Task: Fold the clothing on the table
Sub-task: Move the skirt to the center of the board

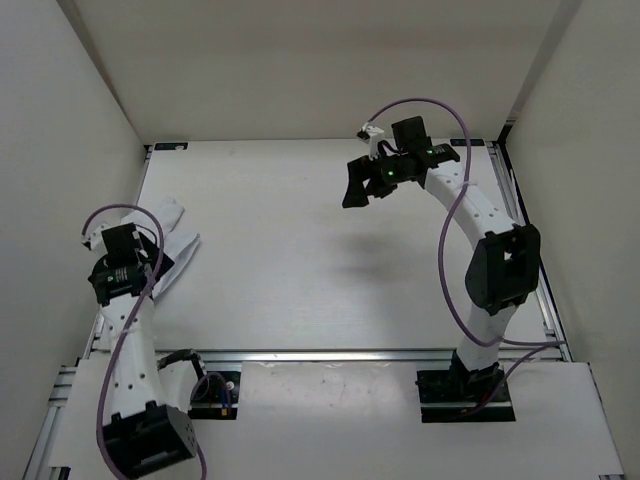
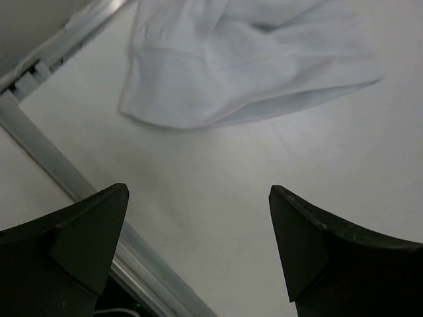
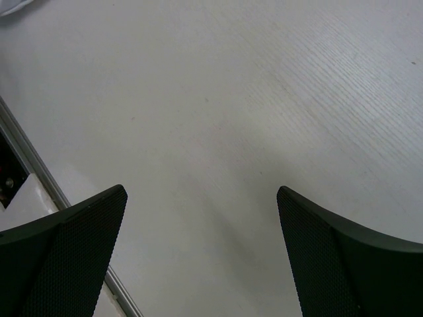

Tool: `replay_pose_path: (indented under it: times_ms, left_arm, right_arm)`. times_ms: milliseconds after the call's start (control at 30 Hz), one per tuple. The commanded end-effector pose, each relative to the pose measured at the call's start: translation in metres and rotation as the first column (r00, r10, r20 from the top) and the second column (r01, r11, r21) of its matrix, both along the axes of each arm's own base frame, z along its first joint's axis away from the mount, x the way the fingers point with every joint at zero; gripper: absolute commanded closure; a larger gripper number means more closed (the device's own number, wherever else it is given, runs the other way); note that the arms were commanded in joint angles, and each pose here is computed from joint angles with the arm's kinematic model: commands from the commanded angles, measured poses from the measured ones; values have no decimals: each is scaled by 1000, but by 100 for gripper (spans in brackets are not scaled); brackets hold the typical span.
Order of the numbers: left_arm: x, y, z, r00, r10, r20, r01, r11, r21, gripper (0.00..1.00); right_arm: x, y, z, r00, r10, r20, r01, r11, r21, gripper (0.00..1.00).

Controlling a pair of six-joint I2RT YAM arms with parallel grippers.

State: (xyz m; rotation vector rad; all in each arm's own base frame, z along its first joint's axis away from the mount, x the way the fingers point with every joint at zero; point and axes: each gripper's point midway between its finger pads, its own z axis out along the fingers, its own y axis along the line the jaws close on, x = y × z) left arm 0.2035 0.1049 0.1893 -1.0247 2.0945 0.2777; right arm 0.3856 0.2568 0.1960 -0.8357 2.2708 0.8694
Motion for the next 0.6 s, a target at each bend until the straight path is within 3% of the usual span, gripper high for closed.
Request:
replay_pose_path:
  times_ms: [0,167,333,567]
  left_arm:
    - [-8,15,-26,992,119,-41,-118,993,14,1]
    - [-29,35,-68,958,260,-121,-264,964,-14,3]
    - [-34,60,-80,931,361,-62,-362,932,-18,2]
    - [-46,80,-109,876,476,-73,-479,877,-30,2]
  right_arm:
    - [5,-9,17,999,36,38,-39,997,62,0]
    - [-2,-29,11,999,35,26,-35,999,27,1]
    - [-10,-38,9,998,61,20,-60,998,-34,1]
    - [-1,-58,16,999,19,40,-14,991,-135,1]
